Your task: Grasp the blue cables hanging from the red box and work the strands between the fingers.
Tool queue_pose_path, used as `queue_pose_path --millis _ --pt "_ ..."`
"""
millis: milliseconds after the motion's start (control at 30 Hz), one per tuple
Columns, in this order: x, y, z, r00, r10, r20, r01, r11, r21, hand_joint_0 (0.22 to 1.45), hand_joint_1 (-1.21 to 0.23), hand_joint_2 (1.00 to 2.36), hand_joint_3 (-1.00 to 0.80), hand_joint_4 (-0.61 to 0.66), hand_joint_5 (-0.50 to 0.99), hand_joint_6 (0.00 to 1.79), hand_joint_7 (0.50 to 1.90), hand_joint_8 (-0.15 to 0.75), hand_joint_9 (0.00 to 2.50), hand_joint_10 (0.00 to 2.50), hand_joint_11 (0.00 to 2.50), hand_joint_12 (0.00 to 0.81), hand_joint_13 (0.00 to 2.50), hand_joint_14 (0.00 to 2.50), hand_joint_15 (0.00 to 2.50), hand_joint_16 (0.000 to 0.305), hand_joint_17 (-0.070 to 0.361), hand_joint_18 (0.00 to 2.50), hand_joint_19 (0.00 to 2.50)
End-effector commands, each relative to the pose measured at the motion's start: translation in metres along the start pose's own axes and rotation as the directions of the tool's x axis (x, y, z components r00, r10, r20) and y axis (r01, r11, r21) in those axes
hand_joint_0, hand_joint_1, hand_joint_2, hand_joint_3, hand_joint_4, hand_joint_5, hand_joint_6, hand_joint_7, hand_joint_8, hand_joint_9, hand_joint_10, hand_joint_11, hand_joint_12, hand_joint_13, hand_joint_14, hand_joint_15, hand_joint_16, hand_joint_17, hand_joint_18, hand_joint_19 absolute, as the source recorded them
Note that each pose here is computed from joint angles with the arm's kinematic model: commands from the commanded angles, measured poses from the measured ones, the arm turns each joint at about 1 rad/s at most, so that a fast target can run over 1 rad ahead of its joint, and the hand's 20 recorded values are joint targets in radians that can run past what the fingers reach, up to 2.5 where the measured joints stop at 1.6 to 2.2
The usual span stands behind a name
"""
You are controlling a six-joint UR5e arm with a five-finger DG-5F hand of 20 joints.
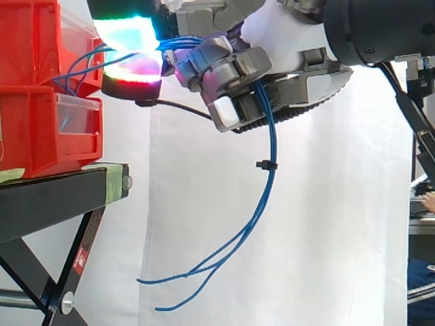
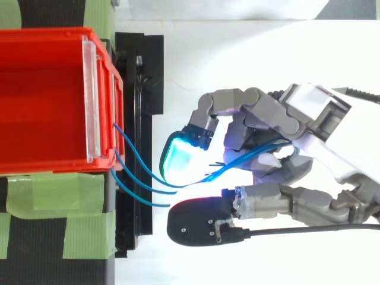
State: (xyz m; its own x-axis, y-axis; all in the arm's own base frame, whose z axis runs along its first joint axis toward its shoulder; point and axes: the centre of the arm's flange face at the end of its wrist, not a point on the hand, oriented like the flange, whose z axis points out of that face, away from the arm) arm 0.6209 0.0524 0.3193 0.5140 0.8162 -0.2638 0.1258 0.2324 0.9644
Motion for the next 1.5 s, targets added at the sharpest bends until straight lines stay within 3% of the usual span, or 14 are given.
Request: queue_pose_path --millis 0,400,733,900,1233,1333,1467 --pt "0.0002 0.0 -0.0002 1.0 0.0 0.0 0.0 1.0 0.0 0.81 -0.65 1.01 -0.65 0.29 -0.01 0.79 1.18 0.564 0.4 2.5 2.5 0.612 1.09 2.5 1.64 0.063 0.142 1.52 0.71" --pt "0.0002 0.0 -0.0002 1.0 0.0 0.0 0.0 1.0 0.0 0.84 -0.64 1.01 -0.67 0.31 0.06 0.78 1.21 0.552 0.41 2.5 2.5 0.604 1.1 2.5 1.62 0.061 0.137 1.53 0.73" --pt "0.0006 -0.0008 0.0 1.0 -0.002 -0.001 0.002 1.0 0.001 0.87 -0.69 1.01 -0.68 0.32 0.02 0.81 1.19 0.56 0.42 2.5 2.5 0.61 1.1 2.5 1.66 0.061 0.138 1.54 0.75" --pt "0.0002 0.0 -0.0002 1.0 0.0 0.0 0.0 1.0 0.0 0.94 -0.66 1.03 -0.22 0.3 -0.02 0.87 1.15 0.551 0.41 2.5 2.5 0.594 1.09 2.5 1.63 0.061 0.136 1.56 0.79" --pt "0.0003 0.0001 -0.0001 1.0 0.001 0.0 -0.001 1.0 -0.001 0.99 -0.63 1.02 -0.09 0.28 -0.05 0.88 1.11 0.547 0.41 2.5 2.5 0.595 1.1 2.5 1.63 0.06 0.136 1.56 0.79" --pt "0.0004 0.0003 0.0 1.0 0.002 0.0 -0.002 1.0 -0.002 1.02 -0.62 1.02 0.02 0.27 -0.05 0.88 1.1 0.552 0.41 2.5 2.5 0.595 1.1 2.5 1.63 0.061 0.137 1.55 0.77" --pt "0.0004 0.0003 0.0 1.0 0.002 0.0 -0.002 1.0 -0.002 1.07 -0.64 1.02 0.34 0.28 -0.04 0.9 1.09 0.553 0.41 2.5 2.5 0.604 1.1 2.5 1.61 0.063 0.143 1.5 0.58"
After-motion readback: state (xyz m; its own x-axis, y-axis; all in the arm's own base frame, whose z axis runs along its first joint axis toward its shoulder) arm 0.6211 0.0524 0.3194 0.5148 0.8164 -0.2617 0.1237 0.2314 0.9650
